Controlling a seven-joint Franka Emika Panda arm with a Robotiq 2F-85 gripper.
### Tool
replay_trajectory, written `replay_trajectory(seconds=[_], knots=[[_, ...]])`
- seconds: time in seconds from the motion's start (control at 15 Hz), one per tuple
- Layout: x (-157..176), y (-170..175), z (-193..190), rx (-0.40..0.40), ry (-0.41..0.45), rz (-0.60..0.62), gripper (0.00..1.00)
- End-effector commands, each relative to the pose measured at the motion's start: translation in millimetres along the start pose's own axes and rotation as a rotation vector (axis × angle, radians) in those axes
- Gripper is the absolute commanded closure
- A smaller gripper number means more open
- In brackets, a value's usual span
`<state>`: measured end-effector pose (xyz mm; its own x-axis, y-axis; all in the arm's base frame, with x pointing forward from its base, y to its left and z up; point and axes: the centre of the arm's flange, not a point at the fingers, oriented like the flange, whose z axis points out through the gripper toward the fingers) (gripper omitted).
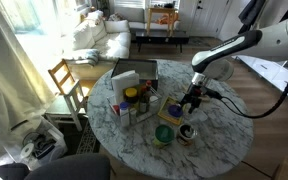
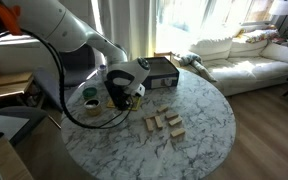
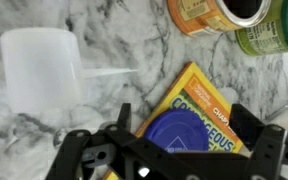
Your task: Switch the blue and green lids in the containers
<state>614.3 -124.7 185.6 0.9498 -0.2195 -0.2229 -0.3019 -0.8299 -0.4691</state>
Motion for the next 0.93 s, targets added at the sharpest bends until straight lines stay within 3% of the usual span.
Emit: replay_trajectory(seconds=[0.0,0.53,0.6,0.73,0.87], knots=[[-6,7,14,0.01,0.027,0.121,0.0],[1,5,13,-0.015,0.109,0.261,0.03],[1,4,13,-0.02,0.113,0.272,0.06],[3,2,13,-0.033,0.119,0.29,0.28],[4,1,14,-0.05,0.112,0.299,0.44]])
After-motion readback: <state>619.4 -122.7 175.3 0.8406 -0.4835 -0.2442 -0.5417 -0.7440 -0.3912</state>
